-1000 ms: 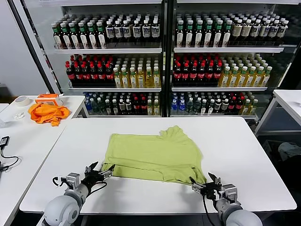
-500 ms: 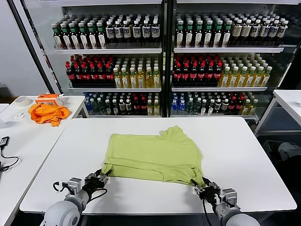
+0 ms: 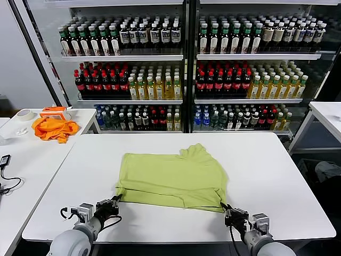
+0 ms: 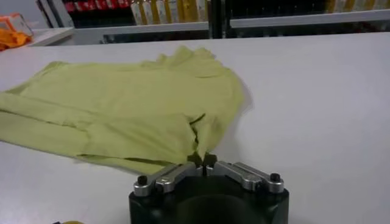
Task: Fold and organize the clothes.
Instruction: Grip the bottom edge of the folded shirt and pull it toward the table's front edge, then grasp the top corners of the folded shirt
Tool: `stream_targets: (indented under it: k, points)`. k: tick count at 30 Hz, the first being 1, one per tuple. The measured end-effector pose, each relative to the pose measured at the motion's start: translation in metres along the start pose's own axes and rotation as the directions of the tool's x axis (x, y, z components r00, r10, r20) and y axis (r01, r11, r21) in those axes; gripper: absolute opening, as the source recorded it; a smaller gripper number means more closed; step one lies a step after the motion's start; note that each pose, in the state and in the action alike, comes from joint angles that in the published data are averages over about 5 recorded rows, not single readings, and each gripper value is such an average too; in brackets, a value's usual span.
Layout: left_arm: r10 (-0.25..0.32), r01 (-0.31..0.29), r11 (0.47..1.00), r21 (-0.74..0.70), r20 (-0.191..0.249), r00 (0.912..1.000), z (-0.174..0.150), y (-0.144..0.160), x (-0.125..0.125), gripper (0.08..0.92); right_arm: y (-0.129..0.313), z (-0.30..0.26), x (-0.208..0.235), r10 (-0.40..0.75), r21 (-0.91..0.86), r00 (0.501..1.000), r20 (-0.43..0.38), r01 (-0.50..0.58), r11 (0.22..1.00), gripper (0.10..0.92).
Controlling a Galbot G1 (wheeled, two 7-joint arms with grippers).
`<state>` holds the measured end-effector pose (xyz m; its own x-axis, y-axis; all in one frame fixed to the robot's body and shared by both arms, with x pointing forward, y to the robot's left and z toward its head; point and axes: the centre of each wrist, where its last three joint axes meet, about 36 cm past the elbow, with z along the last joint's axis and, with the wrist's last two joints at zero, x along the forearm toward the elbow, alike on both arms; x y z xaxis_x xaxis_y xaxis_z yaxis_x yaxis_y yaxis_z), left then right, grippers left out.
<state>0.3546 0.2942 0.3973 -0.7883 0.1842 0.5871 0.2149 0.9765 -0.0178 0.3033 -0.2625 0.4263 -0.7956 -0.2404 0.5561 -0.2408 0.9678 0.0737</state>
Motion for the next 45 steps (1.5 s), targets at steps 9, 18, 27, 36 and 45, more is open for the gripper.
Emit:
stream_targets:
  k: [9,18,27,36,45]
  points:
    - [0.008,-0.008,1.0,-0.027,-0.022,0.9997,0.008,-0.006,0.035,0.082,0.008,0.009,0.033,0.018,0.027,1.0,-0.024,-0.018,0.999,0.108]
    - [0.002,-0.005,0.998,-0.065,-0.04,0.9992,0.015,-0.014,0.062,0.096,0.015,0.014,0.054,0.04,0.04,0.999,-0.036,-0.038,0.998,0.157]
    - [-0.021,0.02,0.993,-0.119,-0.007,0.9998,0.008,-0.02,0.081,0.328,0.02,-0.009,0.072,0.07,0.097,0.997,0.022,-0.072,0.993,0.415]
    - [-0.009,0.021,0.991,-0.13,0.092,0.9957,-0.018,-0.018,0.085,0.588,0.01,-0.045,0.059,0.095,0.097,0.986,0.136,-0.109,0.989,0.675]
    - [0.01,0.007,0.994,-0.112,0.157,0.9875,-0.036,0.003,0.038,0.809,-0.007,-0.079,-0.018,0.086,0.031,0.976,0.199,-0.094,0.995,0.821]
